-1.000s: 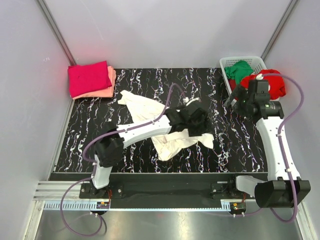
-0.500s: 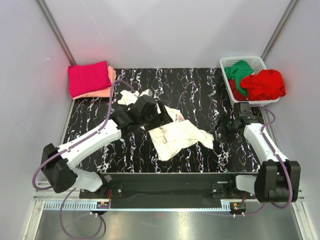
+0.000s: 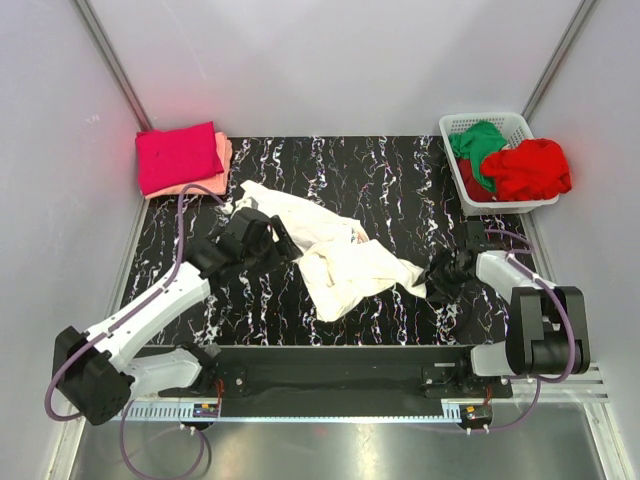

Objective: Fold and stack the t-shirts

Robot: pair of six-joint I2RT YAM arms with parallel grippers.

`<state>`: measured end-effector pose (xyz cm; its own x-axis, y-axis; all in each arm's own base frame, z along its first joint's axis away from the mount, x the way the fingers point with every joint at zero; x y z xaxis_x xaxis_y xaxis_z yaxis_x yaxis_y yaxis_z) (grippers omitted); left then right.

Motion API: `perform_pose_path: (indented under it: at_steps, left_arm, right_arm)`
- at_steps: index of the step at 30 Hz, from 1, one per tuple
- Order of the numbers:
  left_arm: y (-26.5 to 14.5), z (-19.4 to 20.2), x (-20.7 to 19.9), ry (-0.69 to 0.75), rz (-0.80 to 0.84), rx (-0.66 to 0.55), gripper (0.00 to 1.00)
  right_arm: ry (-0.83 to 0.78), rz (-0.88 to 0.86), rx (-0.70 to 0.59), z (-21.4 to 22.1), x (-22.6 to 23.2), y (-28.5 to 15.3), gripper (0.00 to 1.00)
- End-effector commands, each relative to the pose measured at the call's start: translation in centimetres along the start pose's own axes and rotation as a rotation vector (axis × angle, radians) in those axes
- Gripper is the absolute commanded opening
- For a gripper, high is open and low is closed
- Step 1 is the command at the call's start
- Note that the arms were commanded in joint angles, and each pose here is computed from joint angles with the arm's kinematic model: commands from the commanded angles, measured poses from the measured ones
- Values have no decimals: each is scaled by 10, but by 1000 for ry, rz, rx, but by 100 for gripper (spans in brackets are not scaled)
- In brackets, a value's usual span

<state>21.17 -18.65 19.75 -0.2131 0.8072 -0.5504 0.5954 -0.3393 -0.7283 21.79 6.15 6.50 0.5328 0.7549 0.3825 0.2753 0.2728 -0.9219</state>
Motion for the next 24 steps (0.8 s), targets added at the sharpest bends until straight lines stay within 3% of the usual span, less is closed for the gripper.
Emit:
perform_pose_path:
  at_steps: [1,8,10,14,15,16,17,22,24]
  left_arm:
    - [-4,-5,8,3,10,-51,78]
    - [-3,-6,23,-17,-13,-54,78]
    - [-4,-7,27,-7,-22,-58,78]
    - [-5,-10,38,-9,-50,-64,78]
    - [-5,-10,40,-8,-52,-64,78]
    - [-5,-11,40,-10,-49,-65,78]
    - [-4,-11,42,-11,-55,-65,78]
    - [-3,-11,44,1,-68,-64,75]
    - [-3,-11,47,6,-82,-71,74]
  right_arm:
    - [-43,4,-42,0,6,7,60]
    - [-65,55,-17,4,6,25,56]
    - [-73,59,-22,1,7,26,50]
    - [-77,56,-25,0,7,26,24]
    - [-74,56,-25,1,7,26,10]
    - [-74,55,-29,0,8,25,3]
    - [-73,61,-26,0,8,24,0]
    - [-78,13,-62,-10,31,-8,0]
    - [-110,-82,-164,-32,68,-52,0]
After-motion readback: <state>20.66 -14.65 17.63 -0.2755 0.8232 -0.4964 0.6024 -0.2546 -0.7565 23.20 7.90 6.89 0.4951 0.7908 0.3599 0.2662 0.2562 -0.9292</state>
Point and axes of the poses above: each gripper's point midway between its finger pads, its own y axis out along the fingers, its own x axis along the line the jaws close on, z = x × y, the point moved 5 cm from there along -y, back along the fingers, and after that the axes turned 2 degrees about -y, right-handed, at the moved point
